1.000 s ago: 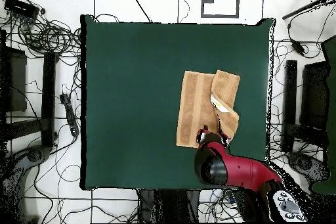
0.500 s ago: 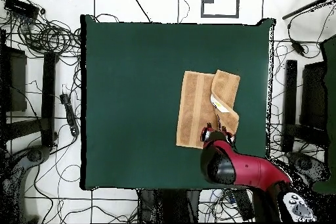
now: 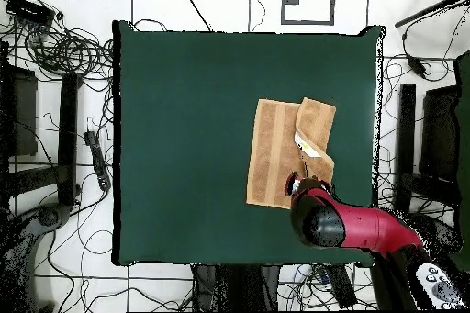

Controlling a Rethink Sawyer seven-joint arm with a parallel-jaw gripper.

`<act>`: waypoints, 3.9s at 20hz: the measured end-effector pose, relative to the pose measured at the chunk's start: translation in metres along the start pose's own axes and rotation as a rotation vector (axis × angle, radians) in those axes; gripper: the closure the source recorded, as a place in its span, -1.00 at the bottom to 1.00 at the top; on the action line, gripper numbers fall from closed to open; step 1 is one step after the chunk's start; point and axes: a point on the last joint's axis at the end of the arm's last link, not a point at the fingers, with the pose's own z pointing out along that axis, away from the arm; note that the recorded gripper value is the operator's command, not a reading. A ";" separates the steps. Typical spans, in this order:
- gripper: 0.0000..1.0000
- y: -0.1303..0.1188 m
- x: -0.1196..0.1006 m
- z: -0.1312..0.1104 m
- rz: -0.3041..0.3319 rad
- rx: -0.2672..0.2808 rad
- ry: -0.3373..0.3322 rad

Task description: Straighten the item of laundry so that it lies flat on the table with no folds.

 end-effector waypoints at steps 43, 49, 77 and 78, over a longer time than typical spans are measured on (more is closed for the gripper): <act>-1.00 -0.066 -0.060 0.040 -0.046 -0.033 -0.064; -1.00 -0.055 -0.050 0.051 -0.080 -0.043 -0.049; 1.00 -0.034 -0.041 0.064 -0.134 -0.061 -0.048; 1.00 -0.035 -0.042 0.064 -0.134 -0.061 -0.048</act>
